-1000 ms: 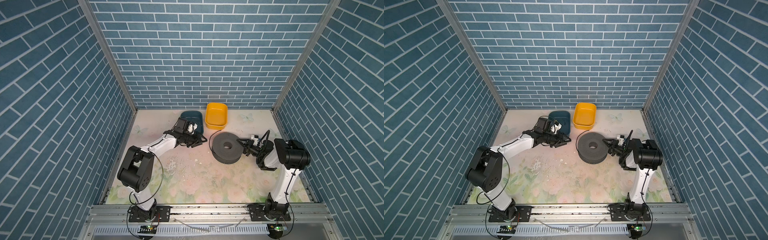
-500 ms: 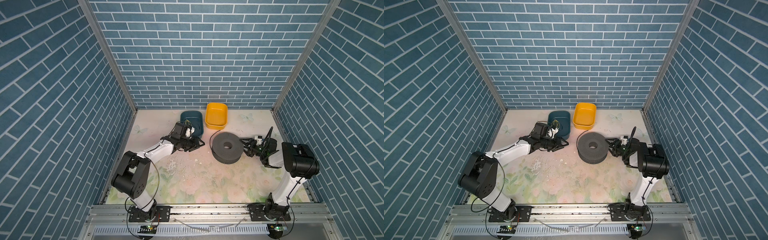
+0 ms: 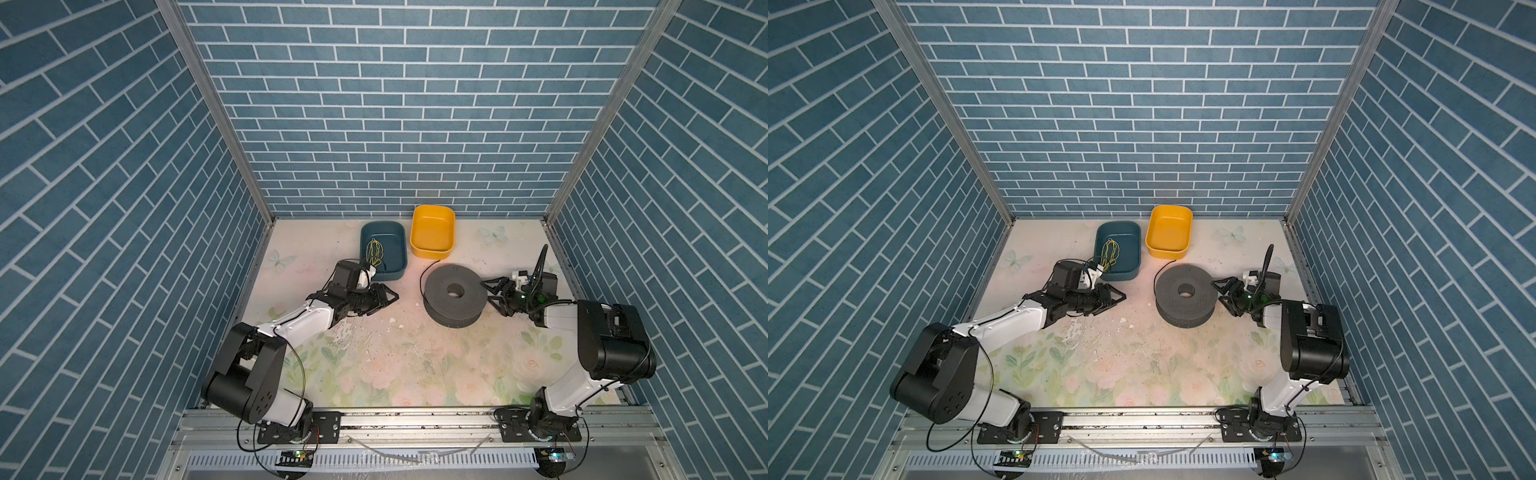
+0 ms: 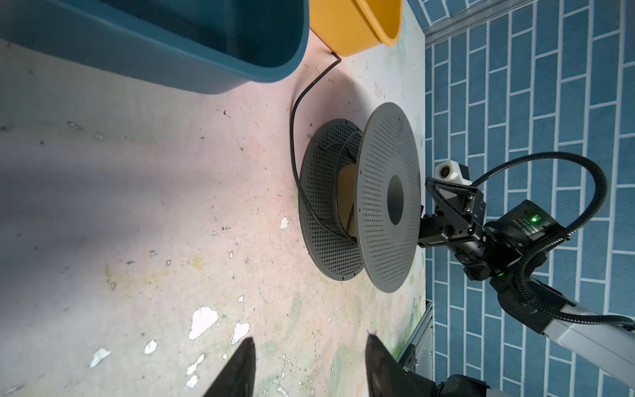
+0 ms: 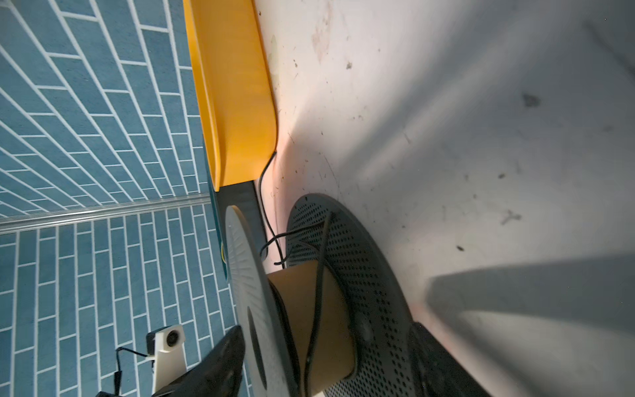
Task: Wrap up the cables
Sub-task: 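Open both grippers and draw them back from the spool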
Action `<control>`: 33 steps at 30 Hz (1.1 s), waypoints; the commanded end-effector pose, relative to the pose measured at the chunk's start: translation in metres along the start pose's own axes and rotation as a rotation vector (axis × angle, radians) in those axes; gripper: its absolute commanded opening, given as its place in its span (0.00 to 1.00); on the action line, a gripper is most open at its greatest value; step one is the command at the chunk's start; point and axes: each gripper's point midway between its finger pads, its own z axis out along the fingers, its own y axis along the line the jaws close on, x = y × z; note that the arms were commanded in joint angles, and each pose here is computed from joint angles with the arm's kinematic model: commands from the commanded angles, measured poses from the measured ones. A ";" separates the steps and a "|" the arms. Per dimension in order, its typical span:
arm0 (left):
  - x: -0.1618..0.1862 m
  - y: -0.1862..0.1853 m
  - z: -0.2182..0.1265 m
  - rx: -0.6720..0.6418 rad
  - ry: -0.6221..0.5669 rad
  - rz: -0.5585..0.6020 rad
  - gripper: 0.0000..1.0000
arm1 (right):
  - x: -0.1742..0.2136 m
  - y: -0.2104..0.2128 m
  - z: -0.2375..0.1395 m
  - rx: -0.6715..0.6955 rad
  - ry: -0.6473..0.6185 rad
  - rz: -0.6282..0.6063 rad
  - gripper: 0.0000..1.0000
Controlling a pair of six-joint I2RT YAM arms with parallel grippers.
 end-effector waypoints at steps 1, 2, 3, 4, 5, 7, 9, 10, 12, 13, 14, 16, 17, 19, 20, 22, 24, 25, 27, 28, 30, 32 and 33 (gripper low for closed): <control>-0.008 -0.011 0.003 0.054 -0.010 0.031 0.52 | -0.002 -0.003 -0.006 0.052 -0.016 -0.031 0.74; -0.008 -0.010 0.004 0.055 -0.009 0.030 0.52 | -0.002 -0.002 -0.007 0.057 -0.020 -0.034 0.74; -0.008 -0.009 0.005 0.058 -0.008 0.029 0.52 | -0.003 -0.002 -0.008 0.064 -0.024 -0.038 0.74; -0.008 -0.007 0.007 0.060 -0.008 0.029 0.52 | -0.004 0.000 -0.010 0.074 -0.029 -0.046 0.74; -0.008 -0.006 0.009 0.059 -0.007 0.026 0.53 | -0.005 0.000 -0.011 0.083 -0.033 -0.053 0.74; -0.008 -0.003 0.012 0.055 -0.002 0.024 0.53 | -0.007 0.003 -0.015 0.093 -0.047 -0.069 0.74; -0.008 0.000 0.014 0.054 0.000 0.022 0.53 | -0.010 0.008 -0.018 0.095 -0.065 -0.084 0.74; -0.009 0.000 0.016 0.056 -0.001 0.021 0.53 | -0.012 0.010 -0.019 0.095 -0.071 -0.090 0.74; -0.010 0.000 0.018 0.064 0.001 0.021 0.53 | -0.015 0.014 -0.021 0.100 -0.079 -0.103 0.74; -0.010 0.000 0.019 0.070 0.003 0.021 0.53 | -0.016 0.016 -0.022 0.100 -0.086 -0.113 0.74; -0.010 0.000 0.020 0.072 0.004 0.021 0.53 | -0.018 0.018 -0.024 0.100 -0.094 -0.119 0.73; -0.012 0.000 0.021 0.073 0.005 0.019 0.53 | -0.020 0.022 -0.026 0.099 -0.110 -0.129 0.73; -0.013 -0.001 0.021 0.075 0.004 0.021 0.53 | -0.020 0.023 -0.028 0.098 -0.115 -0.134 0.73; -0.015 -0.001 0.022 0.075 -0.001 0.024 0.53 | -0.021 0.026 -0.030 0.100 -0.122 -0.145 0.73; -0.015 0.000 0.022 0.070 -0.002 0.021 0.53 | -0.021 0.027 -0.032 0.106 -0.124 -0.154 0.73; -0.017 0.000 0.023 0.066 -0.004 0.020 0.53 | -0.023 0.032 -0.034 0.107 -0.131 -0.170 0.73; -0.018 0.001 0.024 0.063 -0.001 0.018 0.53 | -0.025 0.037 -0.038 0.109 -0.146 -0.192 0.72; -0.017 0.002 0.025 0.058 0.005 0.016 0.53 | -0.026 0.039 -0.040 0.114 -0.154 -0.204 0.72; -0.018 0.003 0.026 0.049 0.007 0.010 0.53 | -0.029 0.043 -0.045 0.126 -0.170 -0.234 0.71; -0.019 0.003 0.025 0.040 0.003 0.009 0.53 | -0.030 0.046 -0.047 0.135 -0.179 -0.254 0.72; -0.020 0.004 0.024 0.023 -0.002 0.003 0.53 | -0.033 0.048 -0.051 0.152 -0.198 -0.286 0.71; -0.022 0.005 0.022 0.005 -0.009 0.006 0.54 | -0.037 0.050 -0.055 0.175 -0.215 -0.317 0.72; -0.023 0.005 0.021 -0.004 -0.014 0.009 0.54 | -0.040 0.049 -0.057 0.191 -0.223 -0.328 0.72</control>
